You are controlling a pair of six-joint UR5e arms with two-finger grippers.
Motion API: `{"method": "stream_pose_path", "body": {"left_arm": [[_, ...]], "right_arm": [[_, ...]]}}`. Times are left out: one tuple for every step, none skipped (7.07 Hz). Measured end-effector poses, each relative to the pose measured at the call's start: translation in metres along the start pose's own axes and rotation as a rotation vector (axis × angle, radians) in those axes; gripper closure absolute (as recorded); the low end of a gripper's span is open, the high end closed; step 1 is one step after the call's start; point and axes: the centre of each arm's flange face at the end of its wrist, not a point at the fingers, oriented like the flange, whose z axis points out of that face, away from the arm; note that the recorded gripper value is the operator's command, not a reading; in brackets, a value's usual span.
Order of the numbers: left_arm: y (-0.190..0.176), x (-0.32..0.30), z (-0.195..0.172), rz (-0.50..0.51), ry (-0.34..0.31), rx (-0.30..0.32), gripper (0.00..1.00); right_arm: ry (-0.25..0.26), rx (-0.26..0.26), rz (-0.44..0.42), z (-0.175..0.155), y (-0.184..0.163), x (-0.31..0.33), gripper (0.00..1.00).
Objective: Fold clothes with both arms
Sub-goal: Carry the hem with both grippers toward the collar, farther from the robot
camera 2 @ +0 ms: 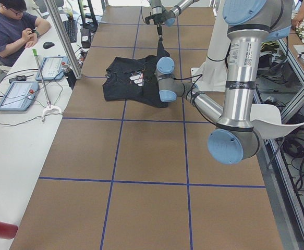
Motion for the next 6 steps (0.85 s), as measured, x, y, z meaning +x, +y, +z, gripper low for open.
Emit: {"method": "stream_pose_path", "body": {"left_arm": [[-0.004,0.0,-0.003,-0.001,0.001,0.01,1.0],[-0.007,0.0,-0.004,-0.002,0.002,0.016,1.0],[-0.008,0.001,-0.005,-0.002,0.004,0.019,1.0],[-0.009,0.001,-0.003,-0.002,0.004,0.023,1.0],[-0.013,0.0,-0.001,-0.005,0.001,0.029,1.0],[-0.017,-0.001,0.001,-0.009,-0.002,0.036,1.0]], "right_arm": [[-0.005,0.012,-0.004,-0.005,-0.004,-0.003,1.0],[-0.008,0.024,-0.005,-0.01,-0.007,-0.005,1.0],[-0.011,0.033,-0.006,-0.014,-0.009,-0.006,1.0],[-0.013,0.044,-0.007,-0.016,-0.01,-0.007,1.0],[-0.015,0.06,-0.007,-0.021,-0.013,-0.007,1.0],[-0.019,0.08,-0.009,-0.026,-0.017,-0.009,1.0]]}}
